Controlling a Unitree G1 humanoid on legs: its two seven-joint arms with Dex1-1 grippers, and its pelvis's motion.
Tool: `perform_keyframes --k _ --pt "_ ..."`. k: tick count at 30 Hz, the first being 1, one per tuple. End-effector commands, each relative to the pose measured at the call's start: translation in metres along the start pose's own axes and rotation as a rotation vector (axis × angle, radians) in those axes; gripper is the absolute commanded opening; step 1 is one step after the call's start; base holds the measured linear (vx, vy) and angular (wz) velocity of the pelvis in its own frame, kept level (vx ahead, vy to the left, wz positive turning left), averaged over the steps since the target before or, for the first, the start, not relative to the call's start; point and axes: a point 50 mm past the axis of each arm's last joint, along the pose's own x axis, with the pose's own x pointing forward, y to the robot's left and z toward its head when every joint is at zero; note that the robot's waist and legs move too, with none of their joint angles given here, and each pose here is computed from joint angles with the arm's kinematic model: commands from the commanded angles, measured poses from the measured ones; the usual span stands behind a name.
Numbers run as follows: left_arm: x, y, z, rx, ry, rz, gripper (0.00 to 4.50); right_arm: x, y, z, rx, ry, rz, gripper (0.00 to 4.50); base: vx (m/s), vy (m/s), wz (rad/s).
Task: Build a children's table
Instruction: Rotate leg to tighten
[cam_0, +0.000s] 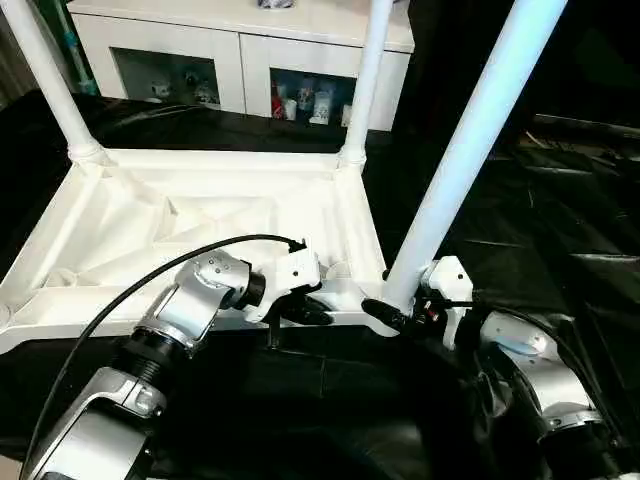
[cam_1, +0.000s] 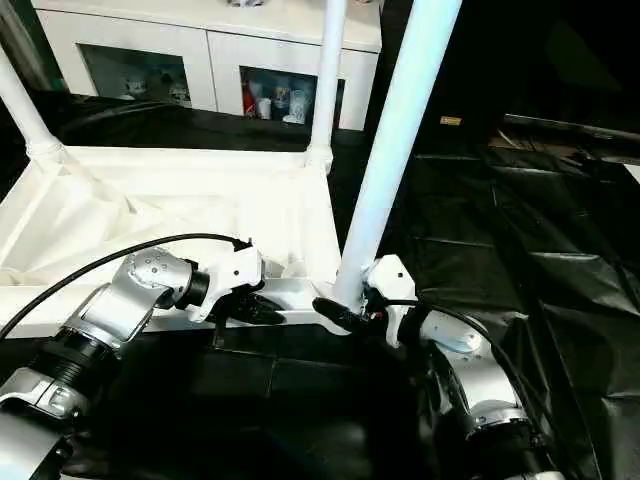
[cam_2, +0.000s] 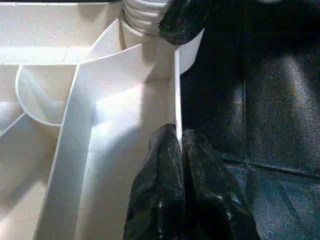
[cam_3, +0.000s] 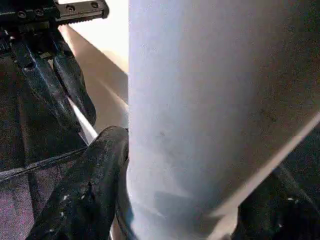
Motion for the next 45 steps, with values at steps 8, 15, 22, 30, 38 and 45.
perform_keyframes --k 8,15,22,30,38,45 --pt "0.030 0.010 -0.011 -0.198 0.025 0.240 0.00 0.007 -0.023 -0.028 0.103 0.117 -0.431 2.67 0.000 0.000 0.00" --pt "0.058 0.024 0.001 -0.338 0.036 0.469 0.00 0.039 -0.019 -0.029 0.247 0.141 -0.719 2.66 0.000 0.000 0.00" --pt "0.064 0.024 0.010 -0.318 0.027 0.436 0.00 0.058 -0.007 -0.015 0.304 0.021 -0.585 3.01 0.000 0.000 0.00" --pt "0.059 0.019 0.003 -0.269 0.030 0.309 0.00 0.043 -0.009 -0.003 0.236 -0.046 -0.404 3.85 0.000 0.000 0.00" --pt "0.028 0.001 -0.006 -0.111 -0.054 0.009 0.00 0.001 -0.013 0.006 0.123 -0.073 -0.145 3.85 0.000 0.000 0.00" --pt "0.016 -0.007 -0.012 -0.090 -0.041 -0.071 0.00 -0.007 -0.009 0.004 0.102 -0.027 -0.048 3.85 0.023 -0.001 0.01"
